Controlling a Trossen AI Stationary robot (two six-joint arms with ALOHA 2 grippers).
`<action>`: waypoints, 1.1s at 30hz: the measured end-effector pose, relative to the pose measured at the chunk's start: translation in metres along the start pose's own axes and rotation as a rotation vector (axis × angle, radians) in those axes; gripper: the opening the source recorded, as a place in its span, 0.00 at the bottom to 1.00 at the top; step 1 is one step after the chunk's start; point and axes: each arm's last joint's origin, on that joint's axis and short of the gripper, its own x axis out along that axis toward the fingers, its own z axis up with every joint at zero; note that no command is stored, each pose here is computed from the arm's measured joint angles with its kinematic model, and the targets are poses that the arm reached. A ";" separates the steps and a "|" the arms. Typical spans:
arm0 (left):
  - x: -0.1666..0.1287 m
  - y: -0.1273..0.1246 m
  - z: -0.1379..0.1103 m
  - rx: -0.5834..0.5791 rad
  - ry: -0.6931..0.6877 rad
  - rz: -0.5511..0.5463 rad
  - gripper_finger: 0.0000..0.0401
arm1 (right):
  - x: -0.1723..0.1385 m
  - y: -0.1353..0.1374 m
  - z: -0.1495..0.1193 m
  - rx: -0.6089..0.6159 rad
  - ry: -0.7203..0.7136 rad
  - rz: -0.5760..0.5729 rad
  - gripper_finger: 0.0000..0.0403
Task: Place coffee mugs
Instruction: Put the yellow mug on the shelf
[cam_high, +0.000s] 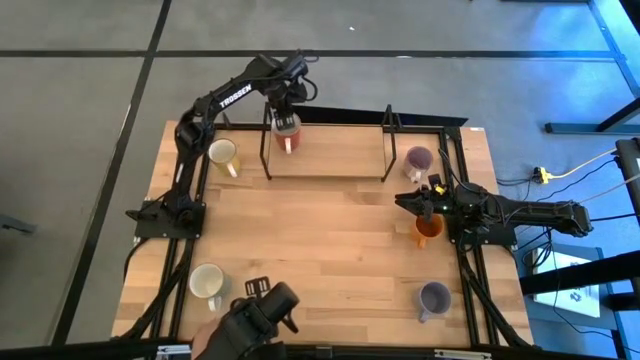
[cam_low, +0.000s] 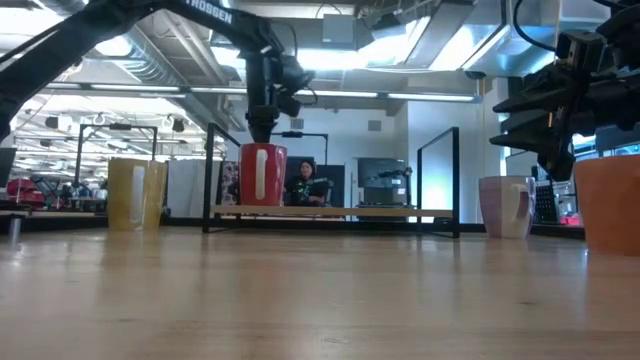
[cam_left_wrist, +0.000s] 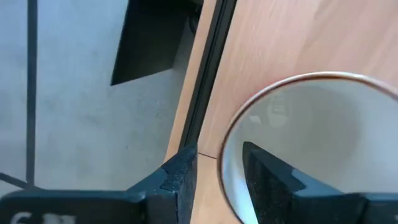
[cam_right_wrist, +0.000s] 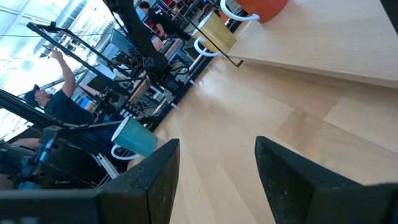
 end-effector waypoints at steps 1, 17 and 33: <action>-0.003 0.000 -0.001 -0.001 -0.007 0.004 0.31 | 0.000 0.000 0.000 0.000 0.000 0.000 0.49; -0.107 -0.016 -0.027 -0.047 -0.334 -0.031 0.31 | 0.000 0.000 0.000 0.000 0.000 0.002 0.49; -0.172 -0.018 -0.111 -0.387 -0.186 0.014 0.30 | 0.000 0.000 0.000 -0.032 0.008 0.004 0.49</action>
